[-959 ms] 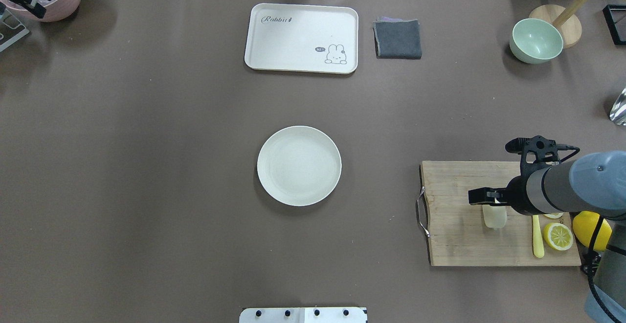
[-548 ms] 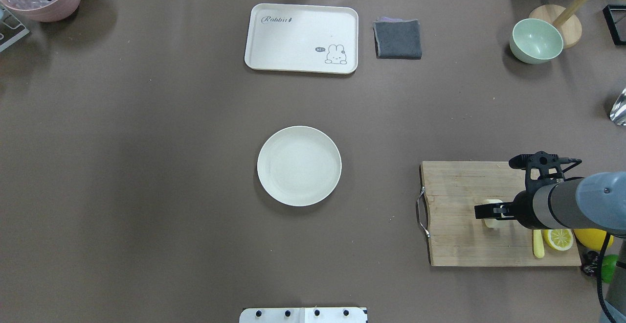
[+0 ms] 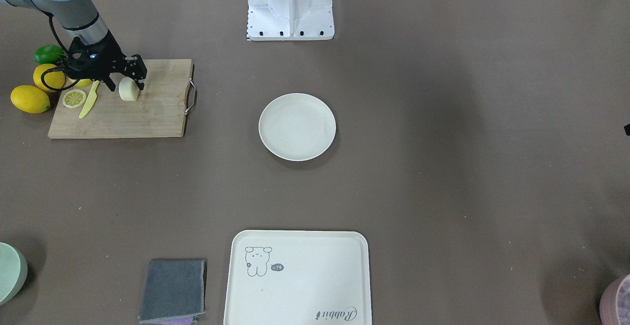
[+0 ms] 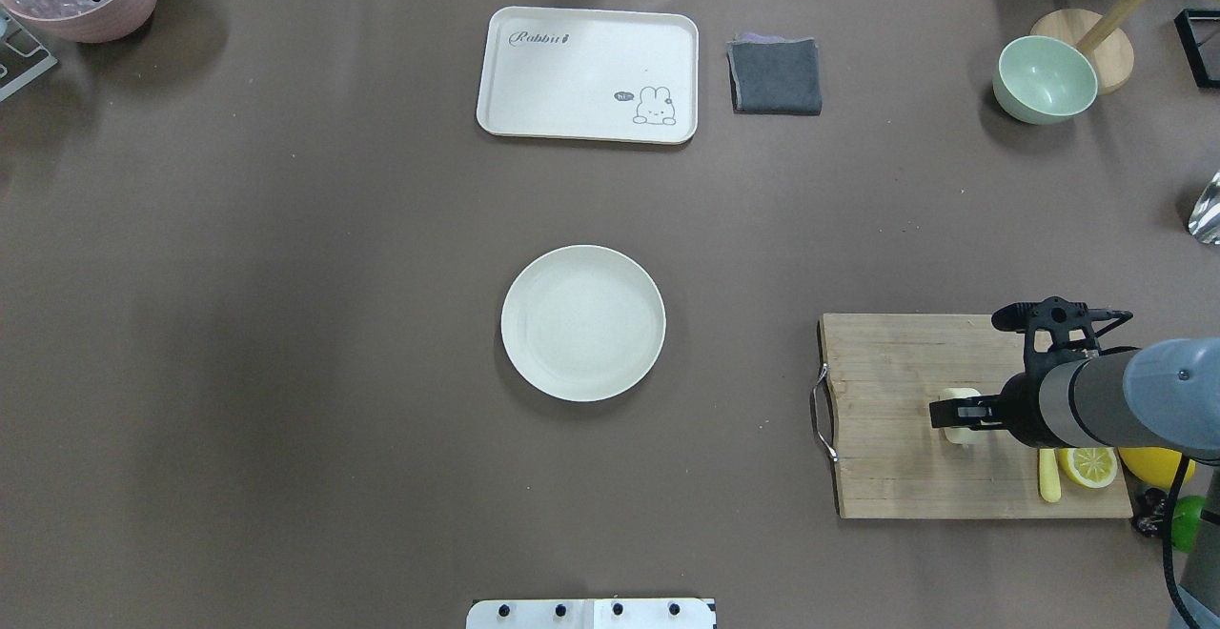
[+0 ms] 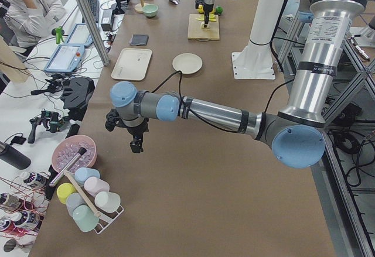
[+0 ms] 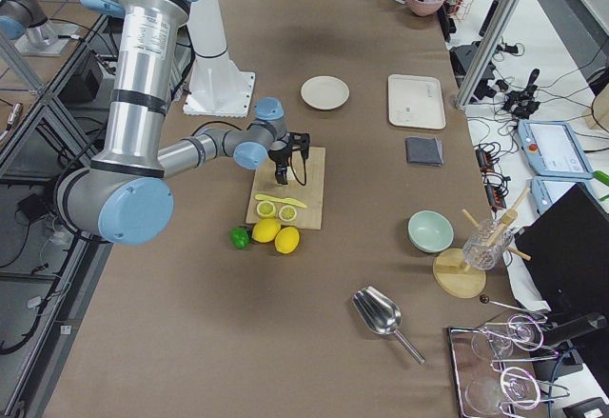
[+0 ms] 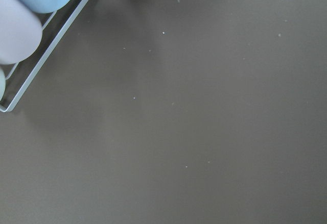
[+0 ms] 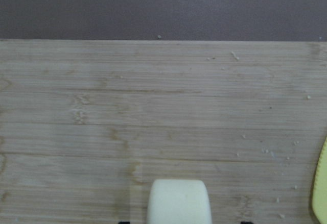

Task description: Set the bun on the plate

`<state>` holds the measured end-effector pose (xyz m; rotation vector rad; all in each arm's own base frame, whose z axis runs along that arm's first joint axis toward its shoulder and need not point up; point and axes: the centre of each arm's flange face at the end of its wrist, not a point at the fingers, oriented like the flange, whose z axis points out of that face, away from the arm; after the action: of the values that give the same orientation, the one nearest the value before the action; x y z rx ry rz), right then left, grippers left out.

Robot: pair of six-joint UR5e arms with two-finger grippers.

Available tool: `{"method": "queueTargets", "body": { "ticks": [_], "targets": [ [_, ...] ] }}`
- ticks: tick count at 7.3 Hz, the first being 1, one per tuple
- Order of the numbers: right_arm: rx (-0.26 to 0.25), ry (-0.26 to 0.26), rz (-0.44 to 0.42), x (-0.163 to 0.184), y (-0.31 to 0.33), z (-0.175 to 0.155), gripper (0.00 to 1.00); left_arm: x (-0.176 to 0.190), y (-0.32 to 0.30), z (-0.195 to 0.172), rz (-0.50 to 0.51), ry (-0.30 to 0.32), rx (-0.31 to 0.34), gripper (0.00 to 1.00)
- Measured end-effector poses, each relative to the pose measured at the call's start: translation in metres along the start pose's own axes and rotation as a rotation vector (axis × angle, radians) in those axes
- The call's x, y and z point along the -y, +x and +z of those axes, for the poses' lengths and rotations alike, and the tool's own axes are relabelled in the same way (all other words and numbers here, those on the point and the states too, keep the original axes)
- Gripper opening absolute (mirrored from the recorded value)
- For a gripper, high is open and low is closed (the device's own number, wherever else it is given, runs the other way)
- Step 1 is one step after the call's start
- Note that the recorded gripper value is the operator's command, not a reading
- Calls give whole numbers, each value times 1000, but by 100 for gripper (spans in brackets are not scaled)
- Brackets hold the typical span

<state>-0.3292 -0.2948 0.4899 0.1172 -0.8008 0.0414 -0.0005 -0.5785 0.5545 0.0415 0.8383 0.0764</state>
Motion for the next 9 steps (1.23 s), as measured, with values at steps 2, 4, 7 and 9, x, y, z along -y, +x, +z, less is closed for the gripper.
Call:
{"method": "queueTargets", "body": {
  "ticks": [2, 4, 7, 9],
  "targets": [
    [4, -3, -2, 0, -2, 0, 23, -2, -4, 0, -6, -1, 1, 98],
    [10, -6, -4, 0, -5, -1, 24, -2, -4, 1, -6, -2, 1, 98],
    [26, -4, 5, 18, -38, -5, 25, -3, -5, 2, -8, -4, 3, 98],
    [3, -4, 25, 51, -123, -7, 25, -3, -6, 3, -9, -5, 5, 98]
  ]
}}
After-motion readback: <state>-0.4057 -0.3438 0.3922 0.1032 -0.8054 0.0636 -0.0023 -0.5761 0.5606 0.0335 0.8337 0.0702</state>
